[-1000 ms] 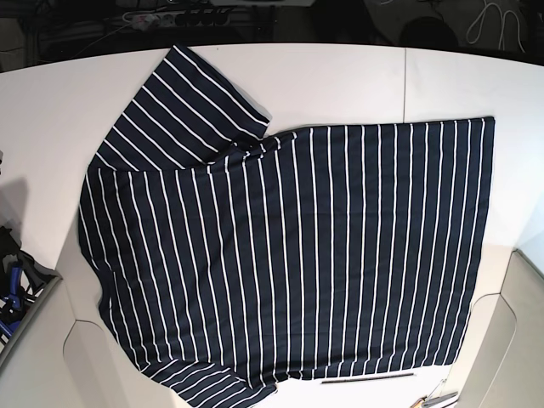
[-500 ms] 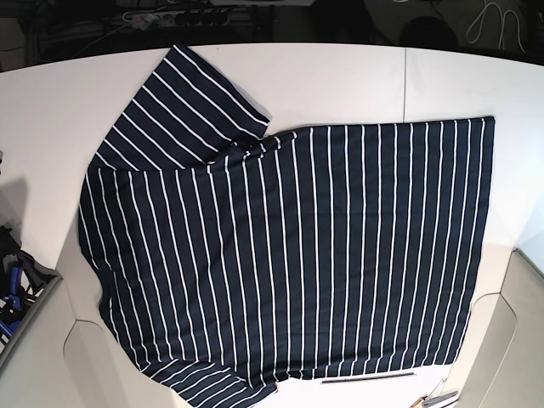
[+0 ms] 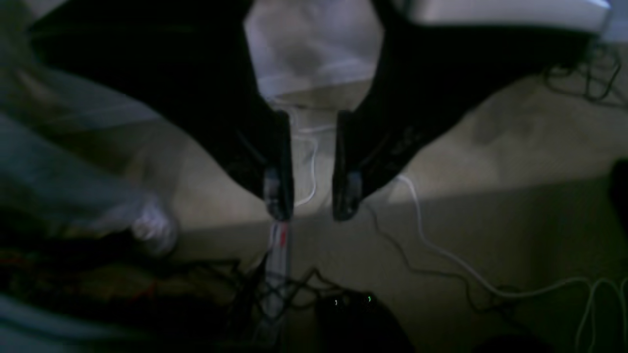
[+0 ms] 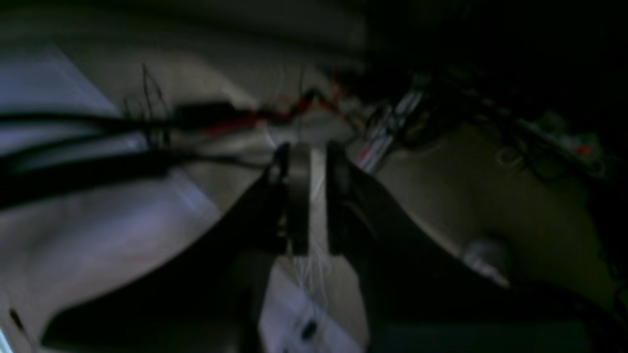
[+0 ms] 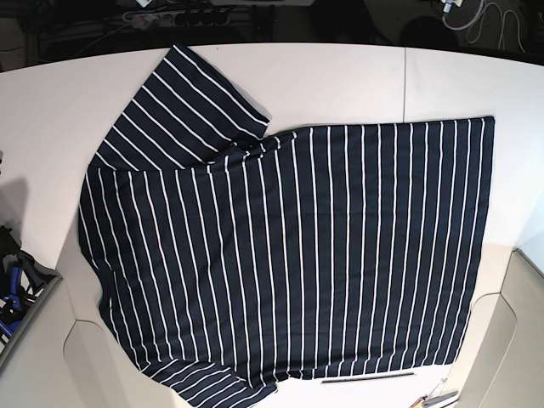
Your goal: Fold the T-shirt properly
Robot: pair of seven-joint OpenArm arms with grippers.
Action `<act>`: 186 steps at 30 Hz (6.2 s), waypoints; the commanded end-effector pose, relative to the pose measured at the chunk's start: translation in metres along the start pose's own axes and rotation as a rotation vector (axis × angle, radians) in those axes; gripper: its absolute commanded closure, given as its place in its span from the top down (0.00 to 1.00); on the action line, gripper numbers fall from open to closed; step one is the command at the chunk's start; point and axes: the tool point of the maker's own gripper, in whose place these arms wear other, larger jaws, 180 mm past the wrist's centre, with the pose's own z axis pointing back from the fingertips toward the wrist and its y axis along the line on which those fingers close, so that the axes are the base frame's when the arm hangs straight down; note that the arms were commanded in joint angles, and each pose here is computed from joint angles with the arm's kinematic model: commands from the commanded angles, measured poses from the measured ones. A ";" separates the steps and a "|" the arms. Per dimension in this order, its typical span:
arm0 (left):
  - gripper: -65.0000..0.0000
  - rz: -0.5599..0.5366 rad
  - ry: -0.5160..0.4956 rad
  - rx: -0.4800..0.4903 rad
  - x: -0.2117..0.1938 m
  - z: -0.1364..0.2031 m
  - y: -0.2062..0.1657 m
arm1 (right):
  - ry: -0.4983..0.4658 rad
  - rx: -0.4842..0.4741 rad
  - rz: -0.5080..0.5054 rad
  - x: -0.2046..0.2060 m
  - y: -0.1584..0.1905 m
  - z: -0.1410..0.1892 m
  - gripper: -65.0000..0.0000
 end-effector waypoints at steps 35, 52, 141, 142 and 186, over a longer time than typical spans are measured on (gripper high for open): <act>0.70 0.108 -0.503 0.050 0.145 0.085 0.071 | -0.469 -0.351 -0.209 0.127 -0.146 0.085 0.53; 0.70 0.233 -0.622 0.083 0.200 0.069 0.129 | -0.498 -0.261 -0.359 0.116 -0.159 0.052 0.53; 0.70 0.199 -0.423 -0.182 0.227 -0.001 0.112 | -0.586 -0.029 -0.342 0.170 -0.095 -0.008 0.53; 0.70 0.200 -0.427 -0.185 0.229 -0.001 0.110 | -0.589 -0.025 -0.343 0.171 -0.093 -0.008 0.53; 0.00 0.221 -0.604 -0.248 0.249 0.073 0.115 | -0.600 -0.025 -0.232 0.166 -0.060 0.041 0.00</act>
